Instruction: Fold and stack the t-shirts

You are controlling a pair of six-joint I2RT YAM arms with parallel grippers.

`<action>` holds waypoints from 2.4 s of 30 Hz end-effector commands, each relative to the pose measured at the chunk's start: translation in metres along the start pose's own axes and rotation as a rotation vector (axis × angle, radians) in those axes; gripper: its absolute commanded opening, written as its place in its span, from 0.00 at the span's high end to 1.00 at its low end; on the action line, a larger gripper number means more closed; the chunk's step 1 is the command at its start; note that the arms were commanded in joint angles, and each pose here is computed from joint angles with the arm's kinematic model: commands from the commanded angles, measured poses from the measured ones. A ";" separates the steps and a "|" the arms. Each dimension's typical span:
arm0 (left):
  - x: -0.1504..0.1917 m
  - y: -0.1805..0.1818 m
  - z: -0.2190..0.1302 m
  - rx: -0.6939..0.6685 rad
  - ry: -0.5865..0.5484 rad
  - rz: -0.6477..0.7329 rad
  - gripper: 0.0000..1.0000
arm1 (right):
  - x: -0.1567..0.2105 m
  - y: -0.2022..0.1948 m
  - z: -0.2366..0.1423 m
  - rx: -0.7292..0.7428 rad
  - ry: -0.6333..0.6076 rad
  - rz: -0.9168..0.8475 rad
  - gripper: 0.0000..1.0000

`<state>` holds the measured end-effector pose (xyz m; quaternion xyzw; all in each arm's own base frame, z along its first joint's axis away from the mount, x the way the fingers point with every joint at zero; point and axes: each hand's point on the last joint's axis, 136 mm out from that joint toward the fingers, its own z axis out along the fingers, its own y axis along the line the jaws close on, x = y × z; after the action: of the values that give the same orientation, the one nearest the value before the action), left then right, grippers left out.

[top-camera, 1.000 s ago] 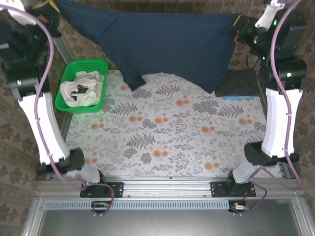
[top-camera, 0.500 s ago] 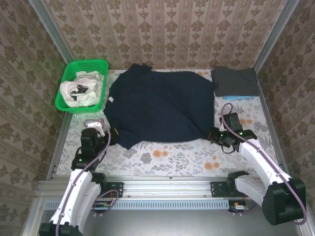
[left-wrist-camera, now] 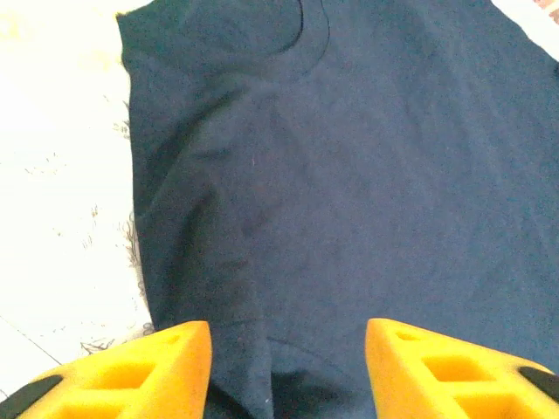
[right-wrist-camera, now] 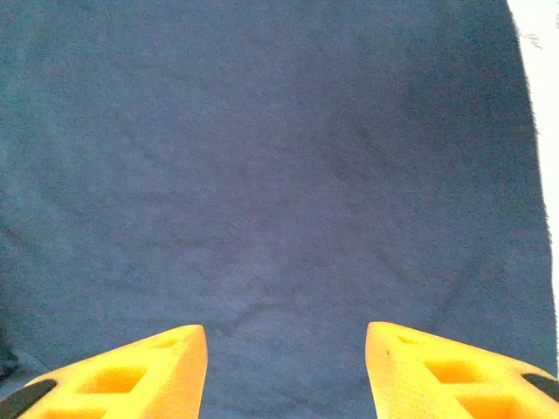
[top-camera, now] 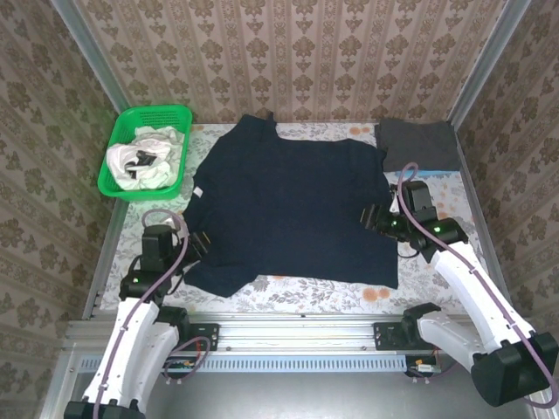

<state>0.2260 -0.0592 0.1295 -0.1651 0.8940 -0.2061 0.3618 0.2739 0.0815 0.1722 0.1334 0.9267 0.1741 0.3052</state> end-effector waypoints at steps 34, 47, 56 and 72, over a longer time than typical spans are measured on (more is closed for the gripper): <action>0.026 0.043 0.118 -0.277 0.358 -0.007 0.47 | 0.027 0.001 0.179 0.275 0.304 -0.089 0.43; -0.097 -0.061 0.196 -0.036 0.266 0.147 0.39 | -0.008 -0.004 0.191 0.243 0.277 -0.068 0.42; -0.109 -0.020 0.293 -0.171 0.343 0.111 0.40 | -0.008 0.038 0.230 0.169 0.313 -0.080 0.43; -0.152 0.027 0.299 -0.310 0.305 0.062 0.48 | -0.021 0.011 0.165 0.251 0.214 -0.051 0.36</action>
<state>0.5572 -0.0665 0.0334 -0.1403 0.9508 -0.1202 0.2489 0.4075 0.1445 0.0377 0.1064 0.9762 0.0797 0.1715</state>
